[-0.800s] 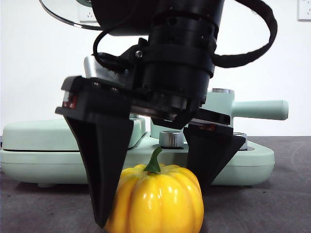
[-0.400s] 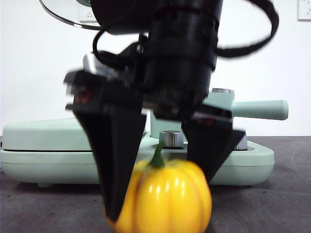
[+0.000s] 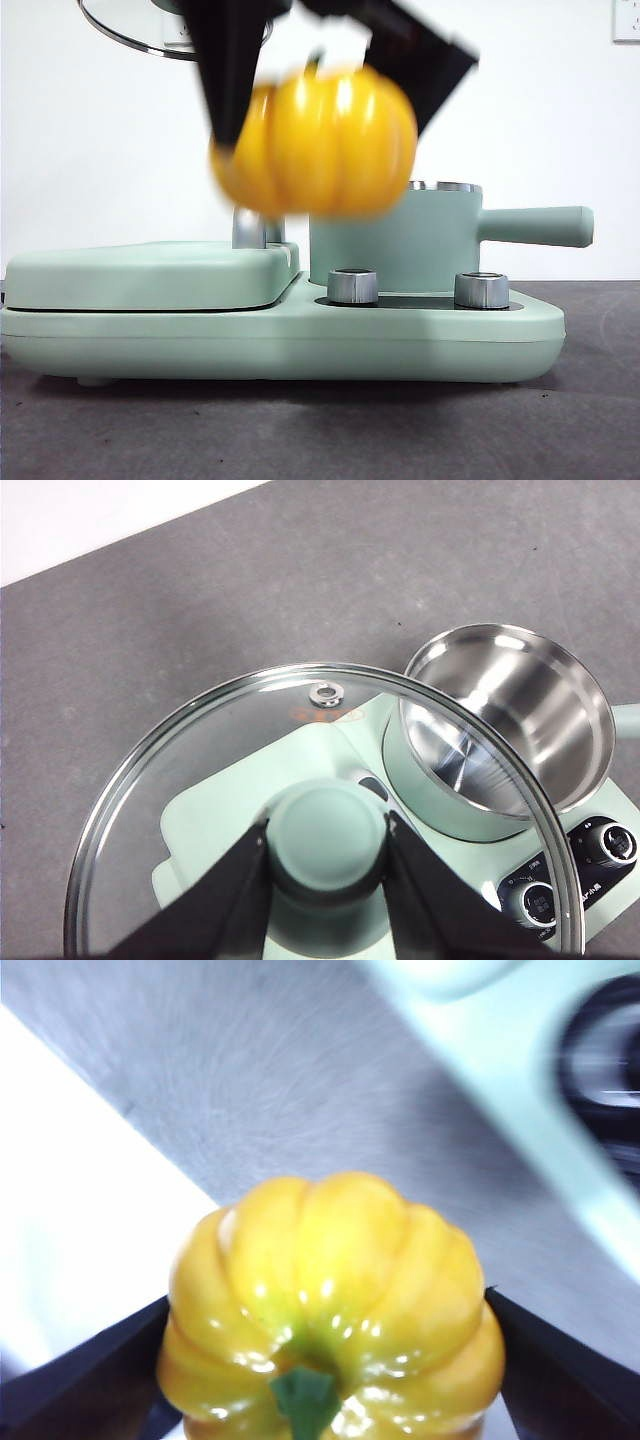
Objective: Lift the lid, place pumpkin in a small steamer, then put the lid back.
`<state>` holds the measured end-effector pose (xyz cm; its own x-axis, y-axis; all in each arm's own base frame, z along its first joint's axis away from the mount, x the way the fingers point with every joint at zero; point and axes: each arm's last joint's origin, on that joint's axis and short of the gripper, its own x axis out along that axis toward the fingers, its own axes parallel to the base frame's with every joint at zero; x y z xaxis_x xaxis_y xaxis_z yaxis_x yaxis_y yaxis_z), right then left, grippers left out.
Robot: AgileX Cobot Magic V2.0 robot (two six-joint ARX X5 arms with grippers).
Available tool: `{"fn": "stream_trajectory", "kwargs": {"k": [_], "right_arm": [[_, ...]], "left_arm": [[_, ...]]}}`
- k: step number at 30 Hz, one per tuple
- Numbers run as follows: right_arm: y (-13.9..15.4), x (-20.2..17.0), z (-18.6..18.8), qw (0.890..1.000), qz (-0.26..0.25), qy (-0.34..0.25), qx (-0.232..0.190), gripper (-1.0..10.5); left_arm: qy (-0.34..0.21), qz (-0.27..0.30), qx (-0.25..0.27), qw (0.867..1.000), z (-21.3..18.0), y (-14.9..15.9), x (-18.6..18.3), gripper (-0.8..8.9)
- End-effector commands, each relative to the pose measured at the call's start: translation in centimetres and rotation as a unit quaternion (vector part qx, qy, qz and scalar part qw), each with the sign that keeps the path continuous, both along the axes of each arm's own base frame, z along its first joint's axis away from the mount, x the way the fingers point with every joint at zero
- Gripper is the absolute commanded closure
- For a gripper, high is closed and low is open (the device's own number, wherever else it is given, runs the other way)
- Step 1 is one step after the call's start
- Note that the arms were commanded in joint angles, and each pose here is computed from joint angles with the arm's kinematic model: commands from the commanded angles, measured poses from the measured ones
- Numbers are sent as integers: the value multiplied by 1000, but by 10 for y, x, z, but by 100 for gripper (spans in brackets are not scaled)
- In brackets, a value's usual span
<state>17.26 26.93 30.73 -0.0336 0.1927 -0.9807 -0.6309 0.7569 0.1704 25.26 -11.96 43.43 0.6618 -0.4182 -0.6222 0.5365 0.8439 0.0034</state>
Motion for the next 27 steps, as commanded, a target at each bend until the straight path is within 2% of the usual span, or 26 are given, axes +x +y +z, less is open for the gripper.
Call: {"fn": "stream_trajectory", "kwargs": {"k": [1,5,11,19,27], "right_arm": [[-10,16,22,1000,-13,-9,4,577],[-31,48,46,997,-56,-47,35,577],[-57,102,58,989,-113,-81,51,577],[-62,160,36,987,-138,-79,38,577],[-61,188,1,988,-142,-55,3,576]], "left_arm": [[-27,-1,-9,1000,10,2,0,798],[-27,1,-9,1000,10,3,0,798],[-27,1,-9,1000,10,3,0,798],[-26,2,-10,1000,10,3,0,798],[-25,2,-9,1000,10,3,0,798]]}}
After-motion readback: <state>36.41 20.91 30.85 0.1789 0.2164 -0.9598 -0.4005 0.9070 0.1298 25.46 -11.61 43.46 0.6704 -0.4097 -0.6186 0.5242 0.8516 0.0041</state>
